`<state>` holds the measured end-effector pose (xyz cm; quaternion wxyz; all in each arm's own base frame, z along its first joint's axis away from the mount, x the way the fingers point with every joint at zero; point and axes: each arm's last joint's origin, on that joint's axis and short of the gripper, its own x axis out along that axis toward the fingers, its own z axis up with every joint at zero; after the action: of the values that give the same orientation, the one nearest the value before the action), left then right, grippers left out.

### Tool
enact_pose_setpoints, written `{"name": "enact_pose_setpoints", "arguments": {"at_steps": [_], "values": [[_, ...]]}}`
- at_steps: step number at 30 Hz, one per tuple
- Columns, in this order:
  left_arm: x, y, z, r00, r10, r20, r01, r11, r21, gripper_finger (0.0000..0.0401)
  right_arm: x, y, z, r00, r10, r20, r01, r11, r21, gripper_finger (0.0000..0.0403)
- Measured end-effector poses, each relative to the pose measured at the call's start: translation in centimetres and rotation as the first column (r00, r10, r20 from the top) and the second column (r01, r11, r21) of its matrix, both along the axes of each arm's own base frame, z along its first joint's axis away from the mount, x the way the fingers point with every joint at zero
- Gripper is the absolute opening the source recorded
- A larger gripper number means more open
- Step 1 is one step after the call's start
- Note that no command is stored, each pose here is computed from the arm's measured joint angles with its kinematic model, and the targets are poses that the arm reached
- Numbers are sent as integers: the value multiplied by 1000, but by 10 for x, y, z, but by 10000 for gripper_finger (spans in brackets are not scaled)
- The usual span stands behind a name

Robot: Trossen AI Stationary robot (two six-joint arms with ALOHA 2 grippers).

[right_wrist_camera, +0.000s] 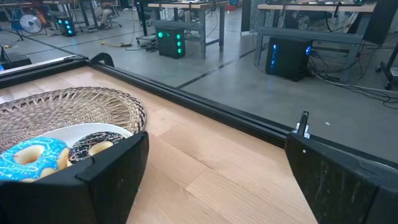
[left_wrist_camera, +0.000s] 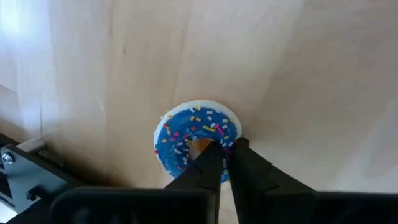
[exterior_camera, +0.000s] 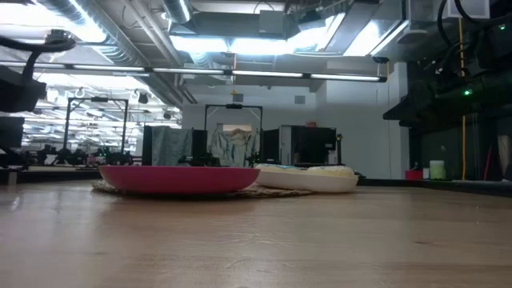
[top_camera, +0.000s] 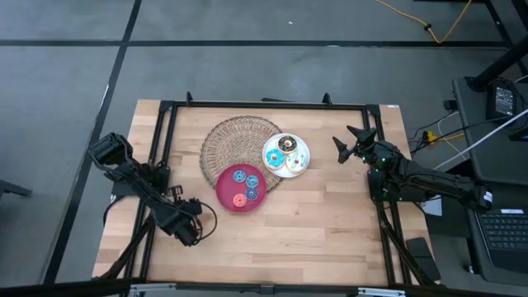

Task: Pick & Place donuts
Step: Put the blue donut on the pink plate

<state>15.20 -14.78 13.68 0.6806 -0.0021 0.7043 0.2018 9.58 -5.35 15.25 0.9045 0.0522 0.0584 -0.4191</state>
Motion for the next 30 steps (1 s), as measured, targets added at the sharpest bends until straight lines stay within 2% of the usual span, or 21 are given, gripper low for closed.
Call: {"name": "enact_pose_setpoints", "arguments": {"at_steps": [6,12,22,30], "values": [[4,-2,10,1000,-27,-1,27,999,32,11,0,0,0,1000,0,0,0,1000,0,376],[12,-7,32,998,-68,-3,68,995,71,13,0,0,0,1000,0,0,0,1000,0,376],[45,-4,65,992,-120,41,120,993,14,12,0,0,0,1000,0,0,0,1000,0,376],[79,18,90,990,-98,101,102,994,-37,11,0,0,0,1000,0,0,0,1000,0,376]]}}
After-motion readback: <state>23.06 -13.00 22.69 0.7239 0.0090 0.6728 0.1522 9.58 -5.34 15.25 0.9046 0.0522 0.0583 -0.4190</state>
